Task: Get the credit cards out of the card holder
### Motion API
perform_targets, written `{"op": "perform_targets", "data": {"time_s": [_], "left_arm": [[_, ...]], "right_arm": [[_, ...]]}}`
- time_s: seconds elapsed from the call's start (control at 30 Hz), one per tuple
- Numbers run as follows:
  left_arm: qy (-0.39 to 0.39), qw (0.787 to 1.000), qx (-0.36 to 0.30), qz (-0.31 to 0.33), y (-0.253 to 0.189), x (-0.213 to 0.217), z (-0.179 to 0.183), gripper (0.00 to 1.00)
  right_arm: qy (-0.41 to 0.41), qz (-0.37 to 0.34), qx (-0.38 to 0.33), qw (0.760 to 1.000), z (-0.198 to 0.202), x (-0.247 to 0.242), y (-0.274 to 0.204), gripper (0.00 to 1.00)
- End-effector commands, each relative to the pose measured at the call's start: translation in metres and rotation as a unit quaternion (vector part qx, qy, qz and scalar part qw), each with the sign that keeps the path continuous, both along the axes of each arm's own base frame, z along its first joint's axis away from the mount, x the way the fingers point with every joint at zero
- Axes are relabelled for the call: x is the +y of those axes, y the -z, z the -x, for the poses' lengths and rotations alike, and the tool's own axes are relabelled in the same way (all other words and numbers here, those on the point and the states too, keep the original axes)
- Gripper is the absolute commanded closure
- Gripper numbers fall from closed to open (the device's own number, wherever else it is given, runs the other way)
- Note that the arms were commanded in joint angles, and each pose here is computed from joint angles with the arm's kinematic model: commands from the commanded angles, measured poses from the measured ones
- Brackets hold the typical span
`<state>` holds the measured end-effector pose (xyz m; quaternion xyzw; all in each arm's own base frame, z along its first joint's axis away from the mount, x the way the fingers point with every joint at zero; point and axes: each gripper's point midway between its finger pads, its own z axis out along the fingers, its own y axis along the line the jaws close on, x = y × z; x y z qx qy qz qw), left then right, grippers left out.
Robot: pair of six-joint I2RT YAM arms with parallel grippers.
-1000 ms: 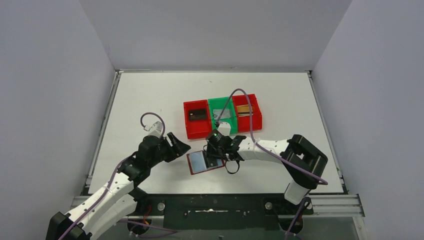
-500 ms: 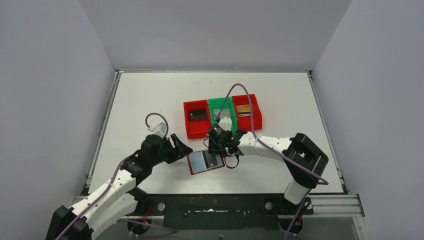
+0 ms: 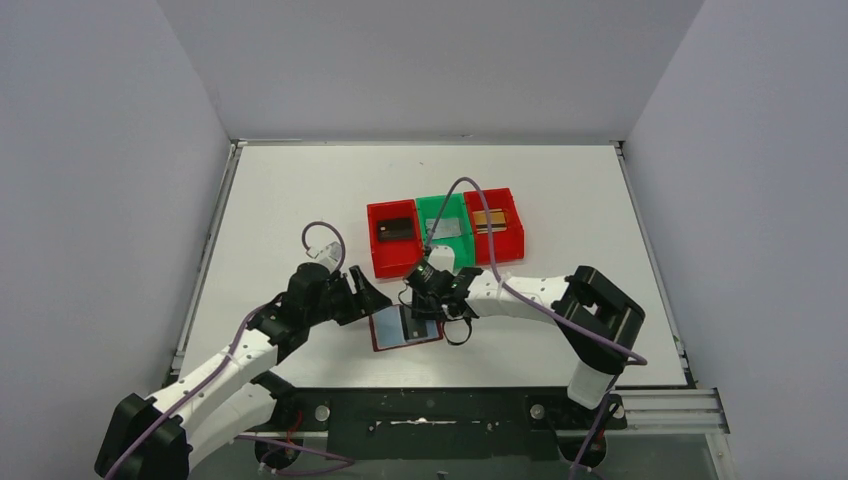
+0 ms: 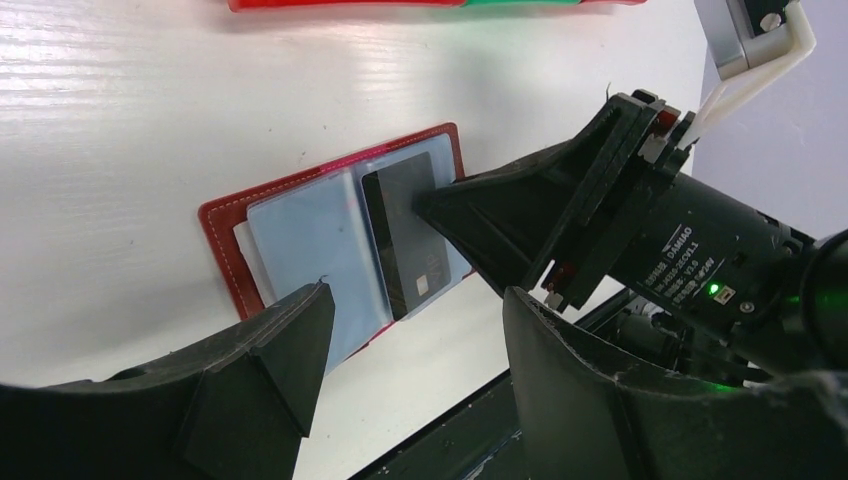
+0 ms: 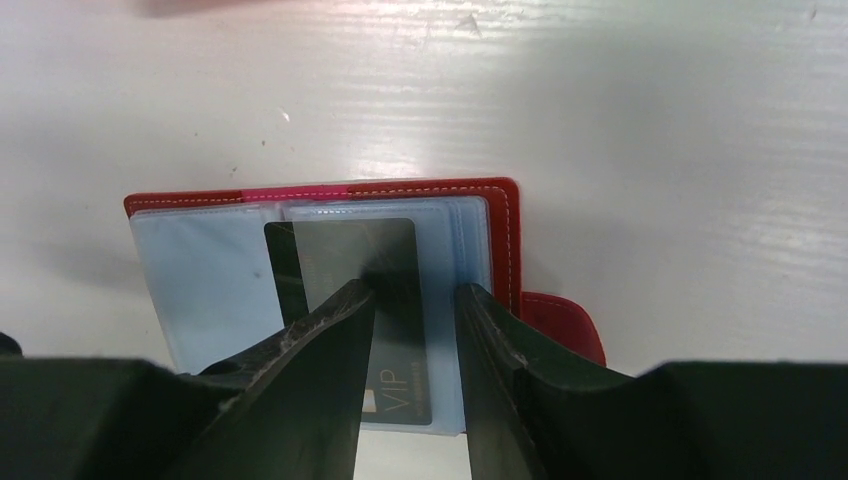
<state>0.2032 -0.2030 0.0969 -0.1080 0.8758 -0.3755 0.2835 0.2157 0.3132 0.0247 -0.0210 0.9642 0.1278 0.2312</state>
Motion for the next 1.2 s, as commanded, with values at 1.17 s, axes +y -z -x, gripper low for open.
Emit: {"op": "perform_targets", "data": {"time_s": [1.17], "left_arm": [[-0.011, 0.999, -0.035, 0.023, -0.022, -0.001, -0.010, 0.37]], "right_arm": [[0.085, -0.162, -0.119, 0.976, 0.003, -0.005, -0.055, 0.41]]}}
